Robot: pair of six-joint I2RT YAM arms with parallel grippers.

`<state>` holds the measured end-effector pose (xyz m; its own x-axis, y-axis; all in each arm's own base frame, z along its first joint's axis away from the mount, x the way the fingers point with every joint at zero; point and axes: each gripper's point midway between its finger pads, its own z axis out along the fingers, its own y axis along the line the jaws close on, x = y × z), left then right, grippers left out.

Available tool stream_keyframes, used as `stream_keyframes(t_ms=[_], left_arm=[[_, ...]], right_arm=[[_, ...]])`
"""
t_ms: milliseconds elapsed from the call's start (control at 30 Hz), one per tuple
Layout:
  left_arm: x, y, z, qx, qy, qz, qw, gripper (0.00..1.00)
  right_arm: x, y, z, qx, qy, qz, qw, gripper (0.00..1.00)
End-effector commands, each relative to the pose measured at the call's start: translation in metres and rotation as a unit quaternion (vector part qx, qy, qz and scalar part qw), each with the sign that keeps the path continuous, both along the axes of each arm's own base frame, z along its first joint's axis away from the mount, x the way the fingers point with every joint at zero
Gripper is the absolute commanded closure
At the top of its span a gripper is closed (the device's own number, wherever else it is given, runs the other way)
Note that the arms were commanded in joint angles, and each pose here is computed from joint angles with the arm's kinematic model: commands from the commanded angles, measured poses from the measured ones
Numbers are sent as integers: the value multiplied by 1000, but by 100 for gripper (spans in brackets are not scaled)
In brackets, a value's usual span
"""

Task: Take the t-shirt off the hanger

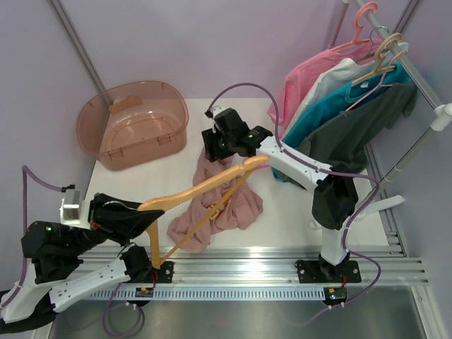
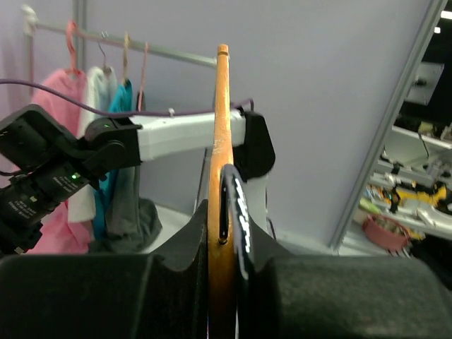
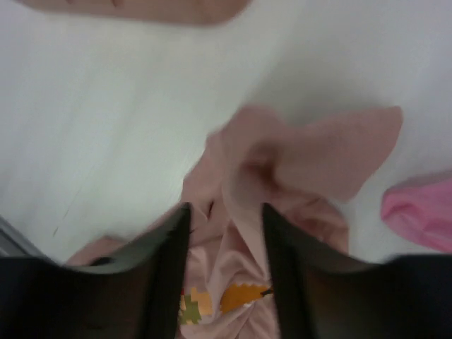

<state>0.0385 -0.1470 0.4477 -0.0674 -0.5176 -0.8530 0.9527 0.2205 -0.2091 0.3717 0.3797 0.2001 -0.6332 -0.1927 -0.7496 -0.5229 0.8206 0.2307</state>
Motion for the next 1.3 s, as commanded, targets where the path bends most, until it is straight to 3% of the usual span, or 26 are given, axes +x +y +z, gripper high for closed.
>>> stream_keyframes(t_ms=[0,133,300,533,633,733,767,867,933,1133,1267], left_arm=[[-18,-10,-12,46,-3,-57,997,100],[-37,-13,-25,78,-6,-106,991,100],[-49,-15,-42,117,4,-143,983,100],[-35,-44,-80,189,75,-151,968,100],[-32,-49,-92,208,84,-151,963,100],[-20,-53,-106,232,84,-125,961,100],[-19,-55,-108,237,87,-125,959,100],[-19,-70,-114,262,105,-148,948,100],[-19,-76,-114,266,111,-157,945,100],[-15,-85,-113,269,115,-160,943,100],[-16,-89,-115,280,113,-170,938,100]], right_arm=[[-31,10,20,55,10,84,995,37],[-35,-28,74,69,-11,81,994,10],[-47,-79,140,69,-49,66,994,7],[-120,-113,206,91,-102,144,980,7],[-139,-126,215,95,-115,154,977,7],[-175,-127,214,112,-79,209,968,7],[-196,-121,215,131,-64,268,952,8],[-234,-120,202,156,-44,343,925,9],[-252,-123,204,169,-78,366,912,9],[-293,-122,179,152,-100,392,902,8],[-291,-119,156,141,-79,388,908,8]])
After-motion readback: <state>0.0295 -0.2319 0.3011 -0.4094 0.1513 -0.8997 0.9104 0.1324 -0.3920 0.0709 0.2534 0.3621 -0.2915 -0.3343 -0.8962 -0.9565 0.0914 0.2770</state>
